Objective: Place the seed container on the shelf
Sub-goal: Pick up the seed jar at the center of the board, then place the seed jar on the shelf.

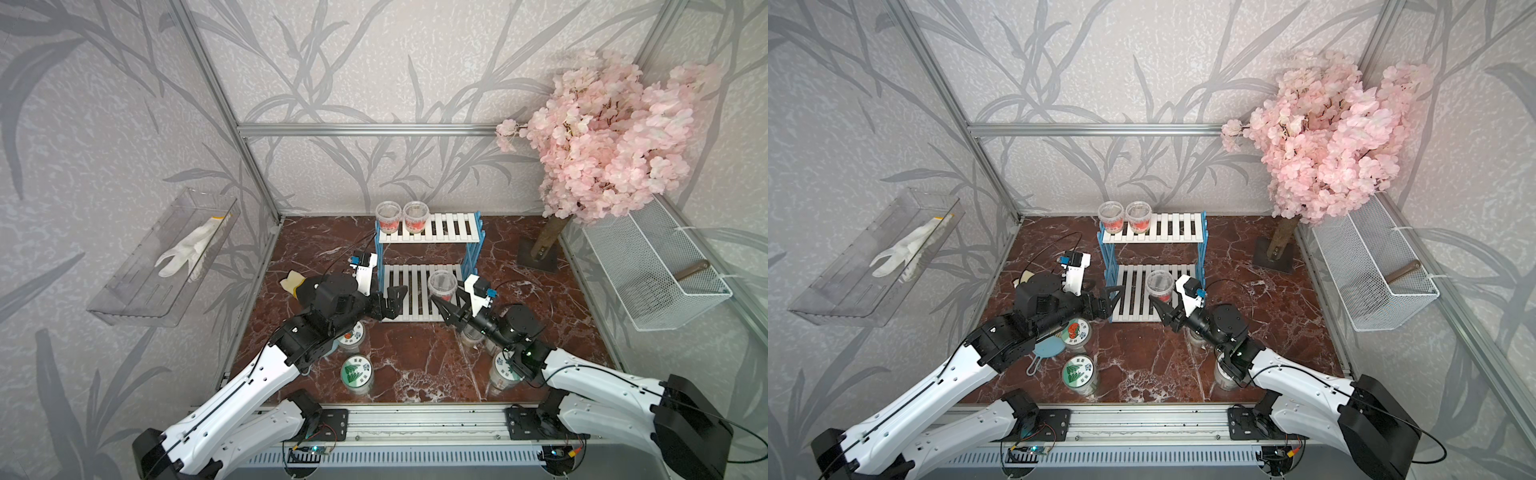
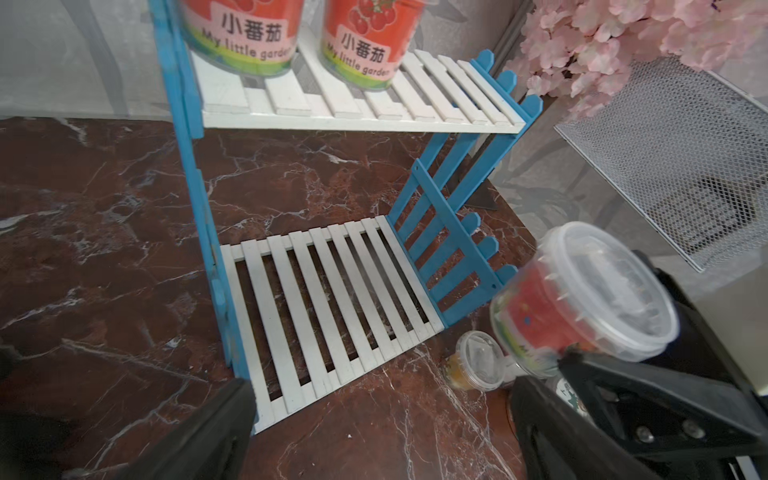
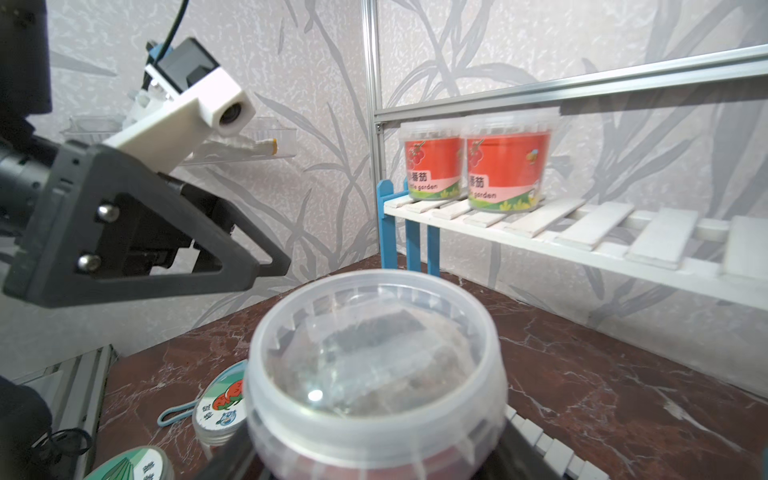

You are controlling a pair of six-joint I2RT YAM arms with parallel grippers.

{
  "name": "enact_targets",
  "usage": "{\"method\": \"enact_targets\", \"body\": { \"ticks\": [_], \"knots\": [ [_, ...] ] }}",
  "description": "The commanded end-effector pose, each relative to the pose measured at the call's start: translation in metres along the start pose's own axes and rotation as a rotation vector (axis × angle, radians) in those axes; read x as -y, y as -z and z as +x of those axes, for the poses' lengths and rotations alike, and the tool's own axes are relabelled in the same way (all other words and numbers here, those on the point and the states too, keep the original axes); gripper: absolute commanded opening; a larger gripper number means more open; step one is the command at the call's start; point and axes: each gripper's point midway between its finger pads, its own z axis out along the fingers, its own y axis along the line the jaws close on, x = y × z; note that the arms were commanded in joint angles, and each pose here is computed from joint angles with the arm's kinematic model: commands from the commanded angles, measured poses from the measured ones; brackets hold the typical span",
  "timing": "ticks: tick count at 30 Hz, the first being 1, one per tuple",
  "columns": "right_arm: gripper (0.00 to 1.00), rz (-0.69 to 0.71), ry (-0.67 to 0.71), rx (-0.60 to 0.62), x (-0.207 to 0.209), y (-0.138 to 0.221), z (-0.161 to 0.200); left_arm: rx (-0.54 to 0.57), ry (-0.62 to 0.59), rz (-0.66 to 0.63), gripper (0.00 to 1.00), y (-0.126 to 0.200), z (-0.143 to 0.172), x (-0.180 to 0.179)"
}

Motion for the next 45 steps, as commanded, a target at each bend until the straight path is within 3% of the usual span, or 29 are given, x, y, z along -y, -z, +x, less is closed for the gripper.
{"method": "enact_targets", "body": {
  "ticks": [1,12,25,45],
  "knots": [
    [0.65,0.067,0.010,0.037,0.015,-0.003,-0.027,0.019,0.019,0.026,1.00,-0.002,-0.002,0.001],
    [0.64,0.137,-0.001,0.085,0.047,-0.025,-0.065,-0.032,0.014,0.073,1.00,-0.012,0.011,0.007],
    [0.64,0.178,0.005,0.026,0.071,-0.057,-0.067,-0.039,-0.021,0.092,1.00,-0.007,0.014,0.008],
    [0.64,0.192,0.016,0.011,0.085,-0.071,-0.074,0.043,-0.077,0.122,1.00,-0.005,-0.006,0.016]
  ]
}}
